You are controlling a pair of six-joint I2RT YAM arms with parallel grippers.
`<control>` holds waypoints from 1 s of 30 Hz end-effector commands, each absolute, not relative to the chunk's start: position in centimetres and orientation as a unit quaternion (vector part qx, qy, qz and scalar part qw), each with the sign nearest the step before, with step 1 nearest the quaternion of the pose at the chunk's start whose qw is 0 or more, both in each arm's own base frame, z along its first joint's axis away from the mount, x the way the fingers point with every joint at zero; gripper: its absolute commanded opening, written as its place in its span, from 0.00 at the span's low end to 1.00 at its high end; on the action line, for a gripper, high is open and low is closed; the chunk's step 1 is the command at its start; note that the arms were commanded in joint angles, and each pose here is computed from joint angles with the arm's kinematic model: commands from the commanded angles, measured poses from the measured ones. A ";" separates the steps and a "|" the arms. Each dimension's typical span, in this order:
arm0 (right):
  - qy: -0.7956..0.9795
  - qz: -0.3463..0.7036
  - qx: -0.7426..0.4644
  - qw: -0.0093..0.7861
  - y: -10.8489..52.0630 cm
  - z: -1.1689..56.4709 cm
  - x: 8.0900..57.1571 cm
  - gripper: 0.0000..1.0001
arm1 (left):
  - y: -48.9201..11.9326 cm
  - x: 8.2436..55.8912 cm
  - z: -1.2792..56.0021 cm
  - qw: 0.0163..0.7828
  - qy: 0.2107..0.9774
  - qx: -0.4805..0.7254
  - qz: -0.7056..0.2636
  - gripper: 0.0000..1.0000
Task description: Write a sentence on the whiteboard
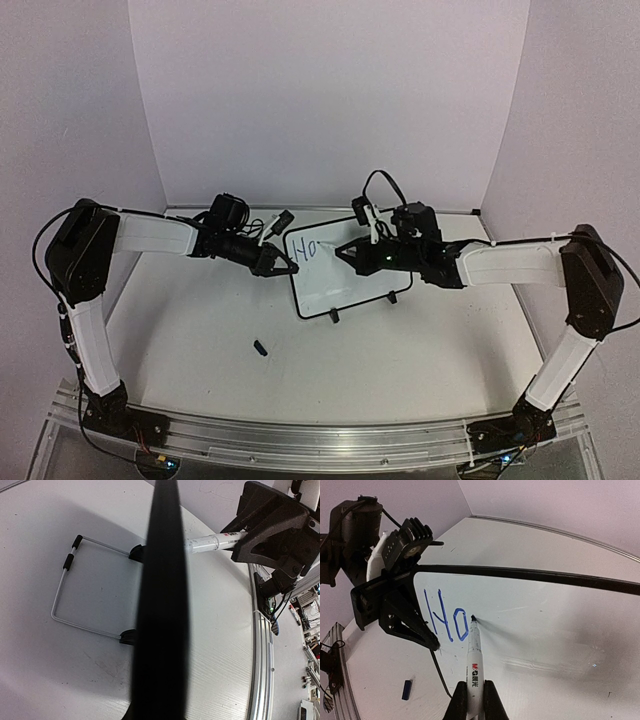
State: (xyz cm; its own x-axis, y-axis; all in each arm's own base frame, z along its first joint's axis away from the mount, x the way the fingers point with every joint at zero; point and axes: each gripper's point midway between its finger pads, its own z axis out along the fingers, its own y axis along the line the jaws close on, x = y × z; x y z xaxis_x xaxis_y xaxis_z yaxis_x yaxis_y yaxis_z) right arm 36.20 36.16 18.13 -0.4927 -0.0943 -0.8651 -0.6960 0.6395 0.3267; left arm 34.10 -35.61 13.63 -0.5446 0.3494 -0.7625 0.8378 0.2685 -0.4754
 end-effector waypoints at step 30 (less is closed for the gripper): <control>0.768 0.367 -0.243 0.466 36.1 21.0 36.2 0.00 | -36.1 33.5 13.3 0.240 0.754 0.395 -0.467 0.00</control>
